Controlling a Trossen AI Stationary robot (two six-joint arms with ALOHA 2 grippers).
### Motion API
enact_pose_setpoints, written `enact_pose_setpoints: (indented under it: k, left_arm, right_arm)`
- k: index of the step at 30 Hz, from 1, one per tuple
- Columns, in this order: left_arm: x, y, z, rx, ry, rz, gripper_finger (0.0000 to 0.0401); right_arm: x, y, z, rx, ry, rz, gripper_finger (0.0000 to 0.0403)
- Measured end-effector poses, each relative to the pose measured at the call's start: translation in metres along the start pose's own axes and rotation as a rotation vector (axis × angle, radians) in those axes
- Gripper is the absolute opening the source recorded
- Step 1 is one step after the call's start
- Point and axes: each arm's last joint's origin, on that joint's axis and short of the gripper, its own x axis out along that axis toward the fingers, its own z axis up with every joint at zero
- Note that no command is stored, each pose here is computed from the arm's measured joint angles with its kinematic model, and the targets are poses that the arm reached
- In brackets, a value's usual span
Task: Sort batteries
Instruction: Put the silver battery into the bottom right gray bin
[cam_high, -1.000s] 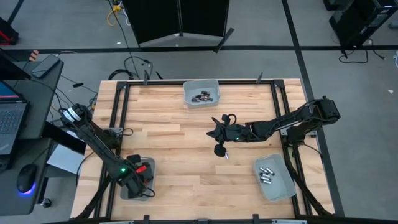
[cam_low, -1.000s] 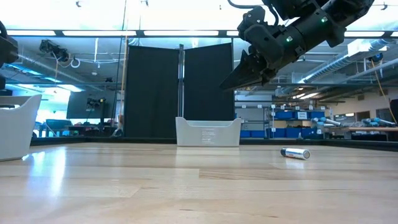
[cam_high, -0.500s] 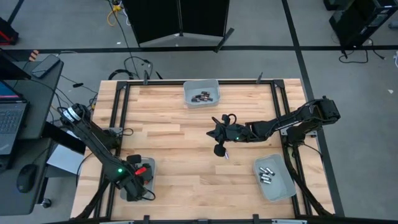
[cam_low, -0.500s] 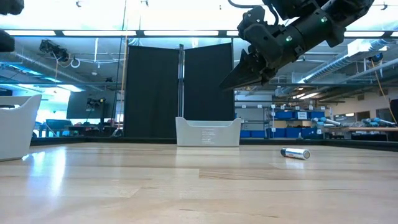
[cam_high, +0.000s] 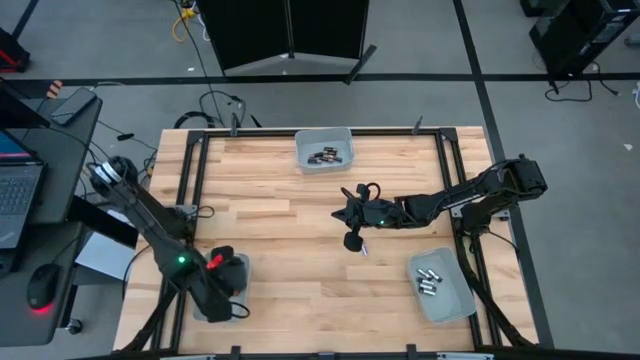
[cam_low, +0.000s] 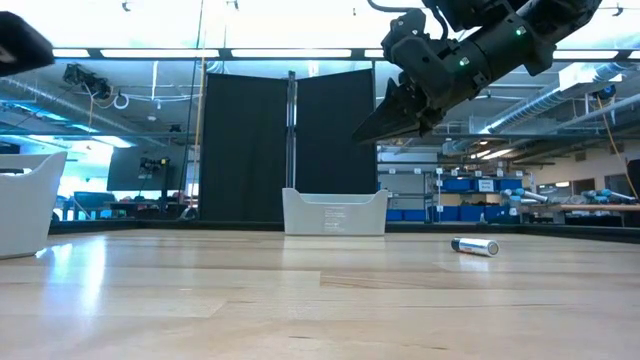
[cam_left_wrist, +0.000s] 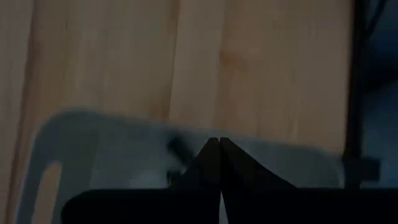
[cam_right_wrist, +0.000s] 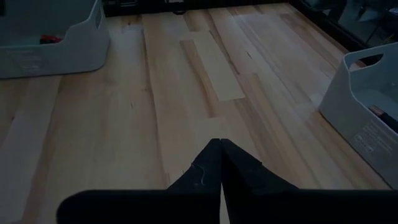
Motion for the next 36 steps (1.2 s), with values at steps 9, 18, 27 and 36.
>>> enact_pose_setpoints:
  k: [9,18,27,36]
  left_arm:
    - [0.031,0.016,0.016,0.029,-0.286,-0.145,0.0001]
    - [0.055,0.051,0.036,0.000,-0.555,-0.204,0.0001]
    - [0.055,0.076,0.056,0.014,-0.698,-0.075,0.0006]
    - [0.053,0.084,0.064,0.039,-0.742,-0.055,0.0008]
  right_arm:
    - [-0.017,0.008,0.009,0.047,-0.034,0.040,0.0012]
    - [-0.031,0.018,-0.005,0.300,0.118,0.039,0.0035]
    - [-0.041,0.030,-0.001,0.357,0.202,-0.060,0.0038]
    - [-0.052,0.029,-0.007,0.429,0.325,-0.201,0.0041]
